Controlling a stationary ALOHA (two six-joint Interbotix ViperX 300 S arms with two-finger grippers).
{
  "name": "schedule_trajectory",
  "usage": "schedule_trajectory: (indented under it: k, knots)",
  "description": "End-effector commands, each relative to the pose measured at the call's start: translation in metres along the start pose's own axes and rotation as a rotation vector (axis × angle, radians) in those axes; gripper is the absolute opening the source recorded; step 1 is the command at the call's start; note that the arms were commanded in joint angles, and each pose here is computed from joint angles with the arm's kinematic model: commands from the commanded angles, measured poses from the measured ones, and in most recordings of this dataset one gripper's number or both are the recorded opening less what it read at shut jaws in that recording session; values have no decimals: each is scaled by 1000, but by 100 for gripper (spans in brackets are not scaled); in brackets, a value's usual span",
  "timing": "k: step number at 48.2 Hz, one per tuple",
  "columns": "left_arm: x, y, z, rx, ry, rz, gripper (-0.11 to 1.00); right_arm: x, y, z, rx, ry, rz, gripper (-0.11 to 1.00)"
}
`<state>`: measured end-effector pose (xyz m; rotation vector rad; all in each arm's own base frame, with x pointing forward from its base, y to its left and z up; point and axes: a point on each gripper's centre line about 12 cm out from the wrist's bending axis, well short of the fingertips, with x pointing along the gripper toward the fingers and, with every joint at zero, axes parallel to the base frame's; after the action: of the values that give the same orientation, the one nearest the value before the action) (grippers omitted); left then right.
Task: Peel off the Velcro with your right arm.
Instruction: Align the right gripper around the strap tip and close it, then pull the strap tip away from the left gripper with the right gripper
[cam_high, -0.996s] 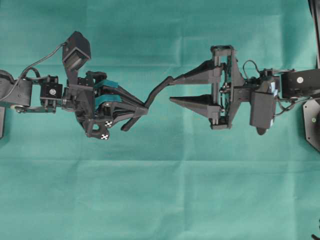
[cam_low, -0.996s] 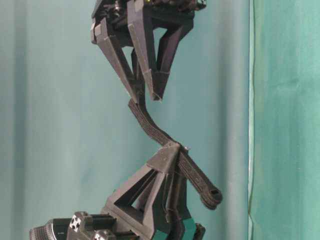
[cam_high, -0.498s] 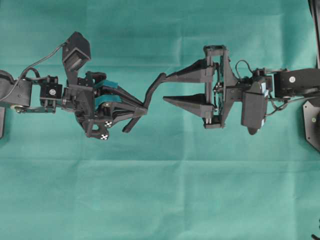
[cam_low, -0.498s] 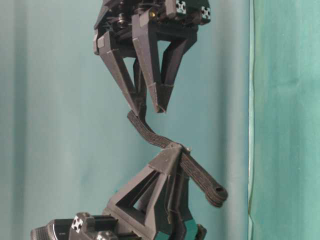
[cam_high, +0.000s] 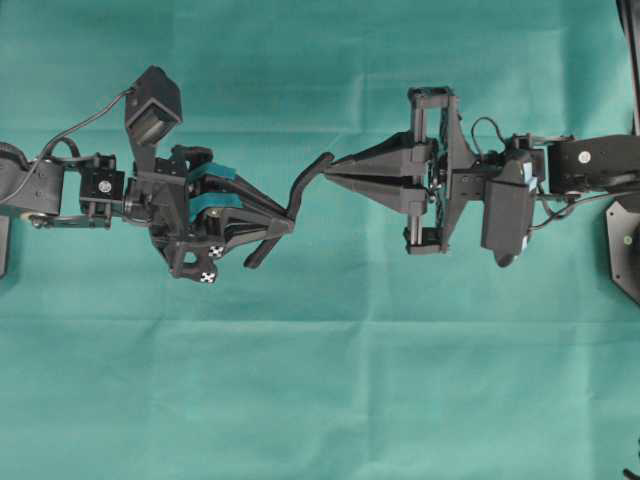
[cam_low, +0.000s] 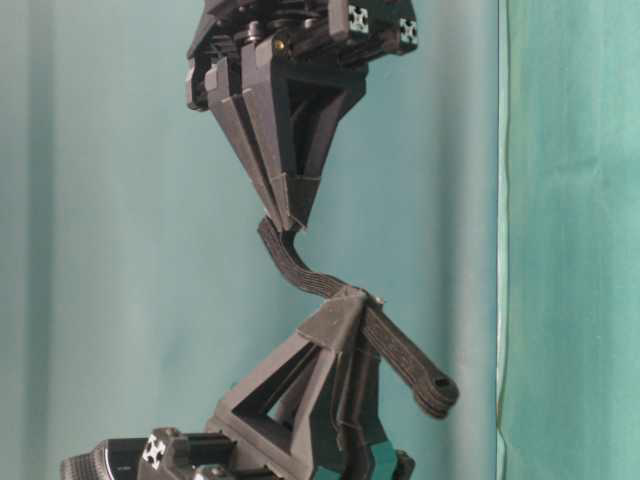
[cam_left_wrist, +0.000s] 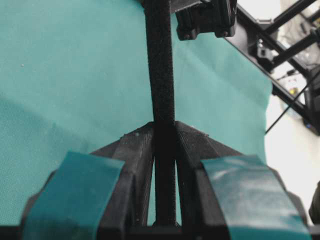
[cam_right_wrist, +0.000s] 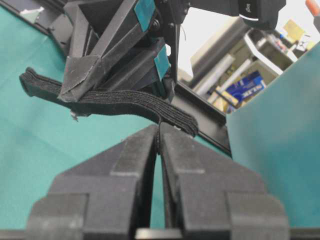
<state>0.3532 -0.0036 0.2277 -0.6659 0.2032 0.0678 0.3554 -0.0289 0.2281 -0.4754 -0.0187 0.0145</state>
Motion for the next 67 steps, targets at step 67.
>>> schedule_trajectory:
  k: [67]
  knots:
    - [-2,-9,14,4,-50,-35,10,14,37,7,13,-22,104,-9]
